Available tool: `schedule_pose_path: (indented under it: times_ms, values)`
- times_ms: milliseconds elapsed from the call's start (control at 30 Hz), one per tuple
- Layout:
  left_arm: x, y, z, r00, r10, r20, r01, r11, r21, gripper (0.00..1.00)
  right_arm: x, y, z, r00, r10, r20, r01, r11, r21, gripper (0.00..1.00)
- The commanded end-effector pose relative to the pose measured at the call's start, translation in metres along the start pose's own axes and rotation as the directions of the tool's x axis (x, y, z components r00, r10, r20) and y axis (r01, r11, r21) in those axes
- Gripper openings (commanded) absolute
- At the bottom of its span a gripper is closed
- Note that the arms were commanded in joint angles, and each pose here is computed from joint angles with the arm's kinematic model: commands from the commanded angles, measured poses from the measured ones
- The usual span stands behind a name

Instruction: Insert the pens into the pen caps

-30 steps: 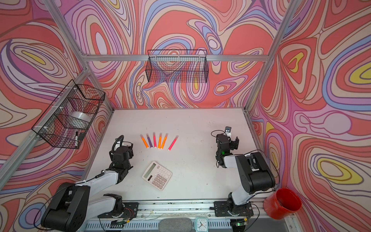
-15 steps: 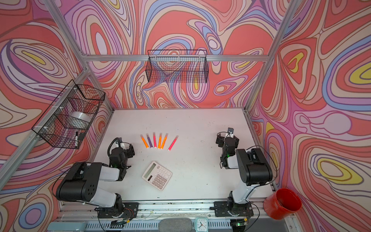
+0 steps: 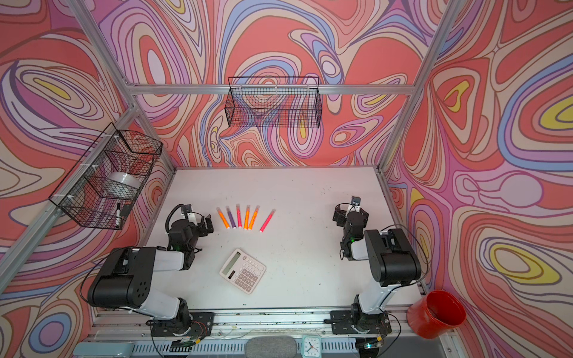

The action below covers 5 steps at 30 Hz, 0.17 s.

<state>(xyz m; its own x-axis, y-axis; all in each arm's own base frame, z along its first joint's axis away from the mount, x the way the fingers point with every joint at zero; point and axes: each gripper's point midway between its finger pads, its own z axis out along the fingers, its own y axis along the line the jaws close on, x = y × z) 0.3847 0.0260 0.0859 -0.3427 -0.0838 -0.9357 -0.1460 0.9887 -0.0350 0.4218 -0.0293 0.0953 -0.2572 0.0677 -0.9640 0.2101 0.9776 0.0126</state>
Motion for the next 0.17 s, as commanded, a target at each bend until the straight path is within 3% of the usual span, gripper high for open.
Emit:
schedule_pose_path:
  times_ms: [0, 133]
  values:
    - [-0.0039, -0.0054, 0.0022, 1.0, 0.019, 0.008, -0.019, 1.0, 0.025, 1.0, -0.0002, 0.0017, 0.0029, 1.0, 0.005, -0.002, -0.005, 1.0, -0.008, 0.98]
    - [-0.0045, -0.0056, 0.0023, 1.0, 0.018, 0.009, -0.018, 1.0, 0.026, 1.0, -0.002, 0.0087, 0.0018, 1.0, -0.011, 0.005, 0.011, 0.999, -0.048, 0.98]
